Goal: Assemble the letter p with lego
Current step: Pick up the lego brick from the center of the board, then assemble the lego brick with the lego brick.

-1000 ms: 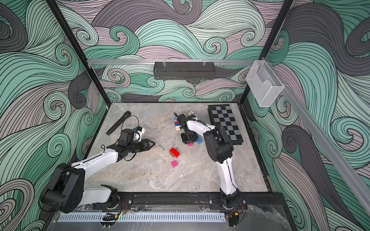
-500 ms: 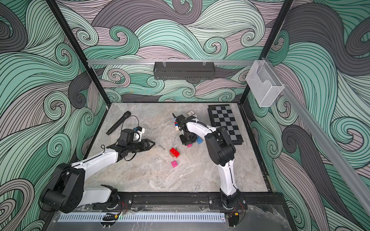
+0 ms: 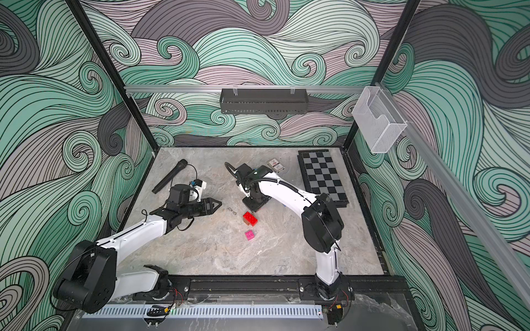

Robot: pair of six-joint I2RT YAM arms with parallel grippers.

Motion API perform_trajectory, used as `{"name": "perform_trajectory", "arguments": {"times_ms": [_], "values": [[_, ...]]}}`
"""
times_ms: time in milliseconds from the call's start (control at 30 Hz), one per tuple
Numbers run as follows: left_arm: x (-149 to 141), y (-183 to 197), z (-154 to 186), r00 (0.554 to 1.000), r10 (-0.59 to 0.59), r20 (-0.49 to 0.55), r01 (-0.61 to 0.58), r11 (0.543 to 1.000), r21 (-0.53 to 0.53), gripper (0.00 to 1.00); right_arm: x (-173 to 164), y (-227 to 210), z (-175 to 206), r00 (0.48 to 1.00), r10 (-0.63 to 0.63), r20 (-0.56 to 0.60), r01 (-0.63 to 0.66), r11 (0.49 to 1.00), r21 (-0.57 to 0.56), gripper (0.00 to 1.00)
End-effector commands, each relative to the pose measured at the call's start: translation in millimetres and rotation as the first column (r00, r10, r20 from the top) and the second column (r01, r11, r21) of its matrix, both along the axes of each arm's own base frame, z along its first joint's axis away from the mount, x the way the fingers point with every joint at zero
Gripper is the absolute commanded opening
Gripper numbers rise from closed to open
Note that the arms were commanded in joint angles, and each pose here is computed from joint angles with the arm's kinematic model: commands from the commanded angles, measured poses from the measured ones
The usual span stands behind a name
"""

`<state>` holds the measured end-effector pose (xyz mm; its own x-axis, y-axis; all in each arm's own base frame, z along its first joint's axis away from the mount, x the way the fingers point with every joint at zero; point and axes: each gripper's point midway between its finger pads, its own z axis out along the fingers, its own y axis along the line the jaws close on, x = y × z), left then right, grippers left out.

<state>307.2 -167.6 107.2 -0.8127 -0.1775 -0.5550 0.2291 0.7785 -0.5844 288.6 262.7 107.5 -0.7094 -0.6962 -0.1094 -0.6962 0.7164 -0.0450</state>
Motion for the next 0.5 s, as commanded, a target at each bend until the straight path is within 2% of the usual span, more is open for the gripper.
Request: {"name": "perform_trajectory", "arguments": {"times_ms": [0, 233, 467], "values": [[2, 3, 9, 0.999, -0.005, 0.053, 0.005, 1.0, 0.006, 0.53, -14, 12, -3, 0.994, 0.099, -0.053, -0.1, 0.995, -0.009, 0.2], [2, 6, 8, 0.998, -0.002, 0.066, 0.0, 1.0, 0.024, 0.53, -17, 34, -13, 0.985, 0.16, -0.069, -0.162, 0.987, -0.021, 0.21], [1, 6, 8, 0.998, -0.007, 0.069, 0.005, 1.0, 0.025, 0.53, -16, 34, -22, 0.983, 0.166, -0.081, -0.171, 0.984, -0.052, 0.21]]}}
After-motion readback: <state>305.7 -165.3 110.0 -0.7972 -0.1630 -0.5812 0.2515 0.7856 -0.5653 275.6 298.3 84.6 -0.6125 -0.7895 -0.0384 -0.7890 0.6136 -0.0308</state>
